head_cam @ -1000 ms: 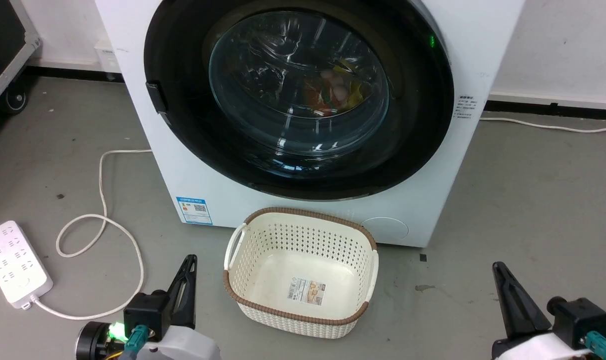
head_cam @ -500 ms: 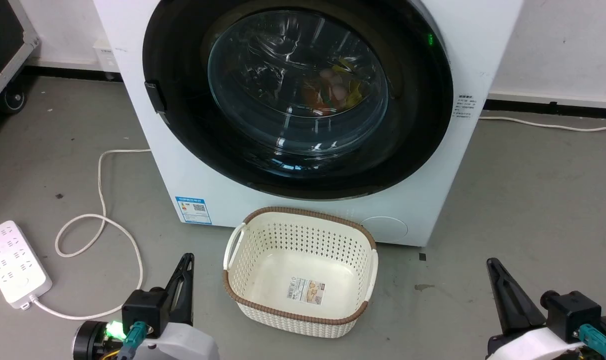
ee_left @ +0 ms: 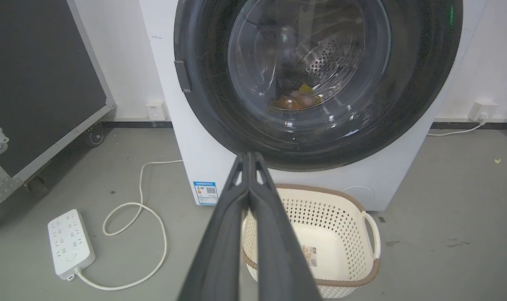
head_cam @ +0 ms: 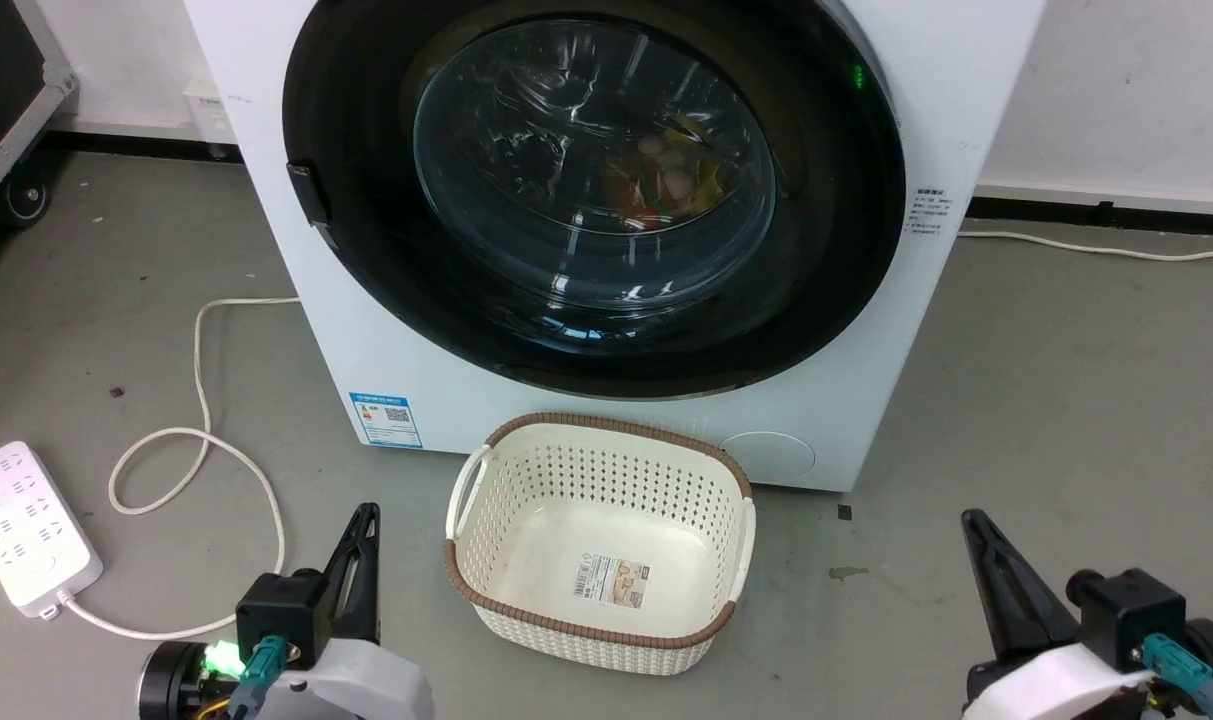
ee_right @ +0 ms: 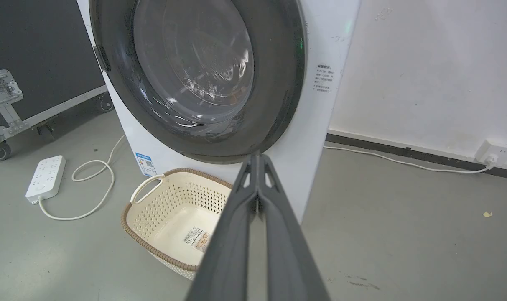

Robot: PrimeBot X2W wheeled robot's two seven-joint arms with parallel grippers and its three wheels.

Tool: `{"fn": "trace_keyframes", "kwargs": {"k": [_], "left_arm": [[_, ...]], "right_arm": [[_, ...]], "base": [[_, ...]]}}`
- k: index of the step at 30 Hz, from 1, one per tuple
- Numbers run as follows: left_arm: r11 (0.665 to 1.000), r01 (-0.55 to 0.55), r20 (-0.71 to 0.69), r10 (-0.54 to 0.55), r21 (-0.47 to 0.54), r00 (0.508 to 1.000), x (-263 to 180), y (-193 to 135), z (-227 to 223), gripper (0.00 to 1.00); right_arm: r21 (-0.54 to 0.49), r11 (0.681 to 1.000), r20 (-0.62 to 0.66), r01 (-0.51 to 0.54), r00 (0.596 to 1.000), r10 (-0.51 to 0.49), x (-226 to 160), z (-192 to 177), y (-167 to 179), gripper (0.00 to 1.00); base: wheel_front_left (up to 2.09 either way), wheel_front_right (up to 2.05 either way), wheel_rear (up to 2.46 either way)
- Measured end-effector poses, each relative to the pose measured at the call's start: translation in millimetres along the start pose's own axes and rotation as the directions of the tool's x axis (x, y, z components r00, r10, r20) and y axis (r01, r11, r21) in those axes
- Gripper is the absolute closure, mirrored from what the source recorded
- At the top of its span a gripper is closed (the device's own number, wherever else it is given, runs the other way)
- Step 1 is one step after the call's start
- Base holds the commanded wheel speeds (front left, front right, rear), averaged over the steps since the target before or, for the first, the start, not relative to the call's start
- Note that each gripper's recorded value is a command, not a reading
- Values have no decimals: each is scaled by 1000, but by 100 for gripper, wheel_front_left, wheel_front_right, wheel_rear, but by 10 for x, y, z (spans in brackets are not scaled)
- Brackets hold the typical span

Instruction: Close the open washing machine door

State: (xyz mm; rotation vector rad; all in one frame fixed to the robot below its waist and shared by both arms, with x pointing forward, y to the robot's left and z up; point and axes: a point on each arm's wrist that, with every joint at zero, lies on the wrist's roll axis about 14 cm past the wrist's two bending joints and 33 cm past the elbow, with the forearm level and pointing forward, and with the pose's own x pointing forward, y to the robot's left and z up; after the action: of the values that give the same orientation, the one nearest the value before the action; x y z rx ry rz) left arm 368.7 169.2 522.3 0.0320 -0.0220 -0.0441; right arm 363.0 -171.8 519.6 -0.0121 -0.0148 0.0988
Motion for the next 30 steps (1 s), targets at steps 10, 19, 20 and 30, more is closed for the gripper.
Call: {"fn": "trace_keyframes", "kwargs": {"k": [10, 19, 20, 30], "left_arm": [[1000, -9, -11, 9, 4, 1000, 9, 22, 6, 100], [1000, -20, -19, 20, 11, 1000, 16, 40, 14, 100], [1000, -20, -19, 20, 11, 1000, 16, 40, 14, 100], [999, -34, -29, 35, 12, 999, 23, 69, 18, 100]], "right_arm": [[-11, 1000, -14, -10, 1000, 10, 24, 2, 31, 100], [-20, 1000, -25, -18, 1000, 18, 34, -2, 57, 100], [-20, 1000, -25, -18, 1000, 18, 34, -2, 57, 100], [-30, 999, -33, -28, 999, 27, 62, 16, 89, 100]], "base": [[0, 0, 0], [0, 0, 0], [0, 0, 0], [0, 0, 0]]}}
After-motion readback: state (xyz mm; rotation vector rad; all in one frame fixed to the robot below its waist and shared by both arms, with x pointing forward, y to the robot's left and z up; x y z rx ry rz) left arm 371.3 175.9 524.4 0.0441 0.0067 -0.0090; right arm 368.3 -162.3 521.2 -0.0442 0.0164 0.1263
